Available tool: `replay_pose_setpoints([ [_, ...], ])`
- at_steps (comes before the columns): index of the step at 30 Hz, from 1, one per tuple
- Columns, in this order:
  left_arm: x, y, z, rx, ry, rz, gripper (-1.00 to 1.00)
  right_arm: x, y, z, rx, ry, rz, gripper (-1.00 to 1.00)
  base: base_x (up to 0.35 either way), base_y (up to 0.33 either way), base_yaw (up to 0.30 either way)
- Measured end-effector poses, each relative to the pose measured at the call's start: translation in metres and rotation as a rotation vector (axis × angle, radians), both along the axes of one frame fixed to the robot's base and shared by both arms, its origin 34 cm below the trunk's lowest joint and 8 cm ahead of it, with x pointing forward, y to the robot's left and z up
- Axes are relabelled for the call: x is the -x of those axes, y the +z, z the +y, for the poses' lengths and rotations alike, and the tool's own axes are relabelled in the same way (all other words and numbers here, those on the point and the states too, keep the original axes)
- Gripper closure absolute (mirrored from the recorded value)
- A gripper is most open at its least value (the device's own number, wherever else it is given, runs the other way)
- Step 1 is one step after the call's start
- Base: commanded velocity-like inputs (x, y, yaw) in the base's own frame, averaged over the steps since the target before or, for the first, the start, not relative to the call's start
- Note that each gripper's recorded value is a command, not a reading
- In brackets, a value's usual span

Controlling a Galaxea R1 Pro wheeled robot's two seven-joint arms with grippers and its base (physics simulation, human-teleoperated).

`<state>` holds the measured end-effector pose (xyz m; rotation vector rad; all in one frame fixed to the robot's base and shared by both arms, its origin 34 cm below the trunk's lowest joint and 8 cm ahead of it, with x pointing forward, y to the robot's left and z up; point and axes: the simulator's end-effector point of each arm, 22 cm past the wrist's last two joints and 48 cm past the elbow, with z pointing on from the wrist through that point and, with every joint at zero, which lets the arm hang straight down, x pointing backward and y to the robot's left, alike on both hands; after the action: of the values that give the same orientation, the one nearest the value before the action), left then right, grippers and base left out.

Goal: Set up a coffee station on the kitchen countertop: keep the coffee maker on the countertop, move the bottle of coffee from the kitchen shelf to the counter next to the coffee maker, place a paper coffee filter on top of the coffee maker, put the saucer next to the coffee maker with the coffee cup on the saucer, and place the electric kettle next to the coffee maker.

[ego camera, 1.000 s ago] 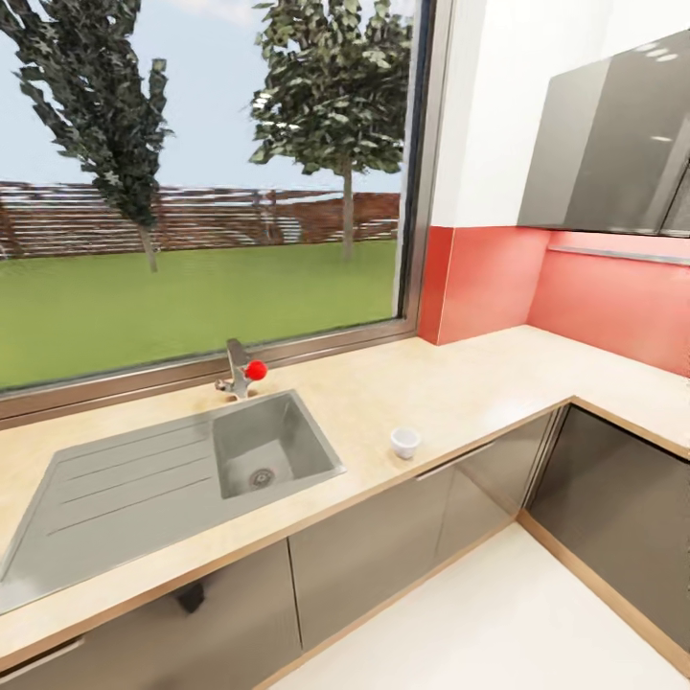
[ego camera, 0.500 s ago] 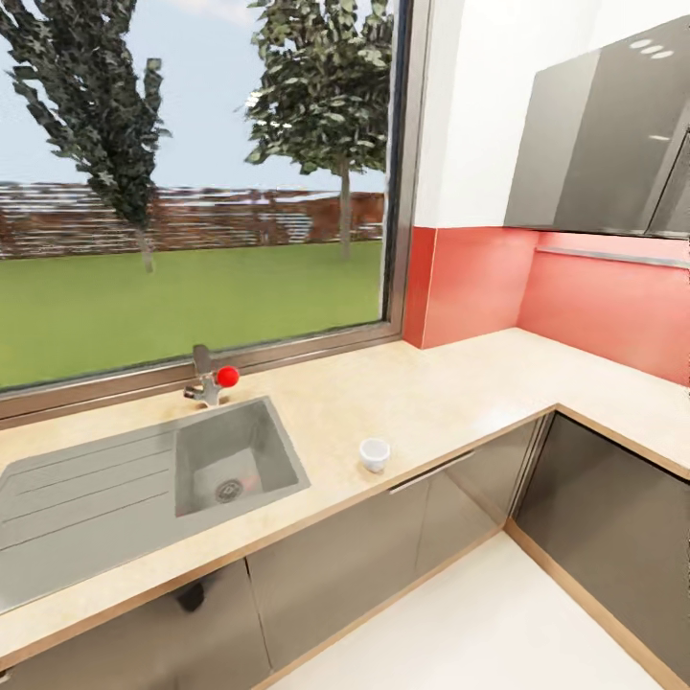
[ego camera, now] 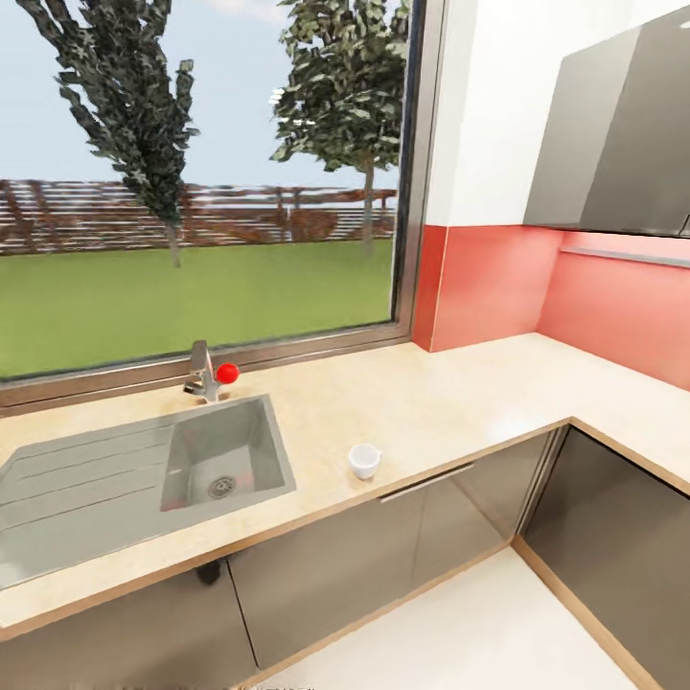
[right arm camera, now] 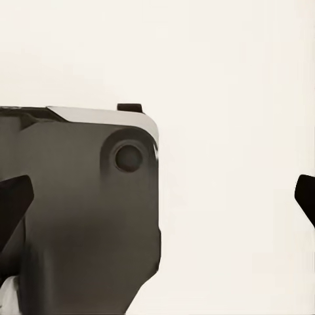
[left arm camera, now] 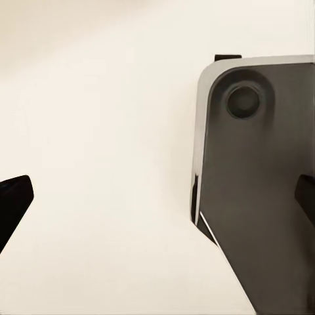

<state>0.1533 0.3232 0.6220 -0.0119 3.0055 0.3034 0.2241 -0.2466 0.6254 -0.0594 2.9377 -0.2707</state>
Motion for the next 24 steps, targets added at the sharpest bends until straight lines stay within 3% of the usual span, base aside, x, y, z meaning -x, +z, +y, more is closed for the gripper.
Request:
replay_pose_setpoints([
  [24,0.0061,-0.0005,0.0006,-0.002,0.004,0.015,-1.0,0.0057,-0.0018,0.0007,-0.001,0.0,0.015,-1.0,0.0,-0.273,0.241],
])
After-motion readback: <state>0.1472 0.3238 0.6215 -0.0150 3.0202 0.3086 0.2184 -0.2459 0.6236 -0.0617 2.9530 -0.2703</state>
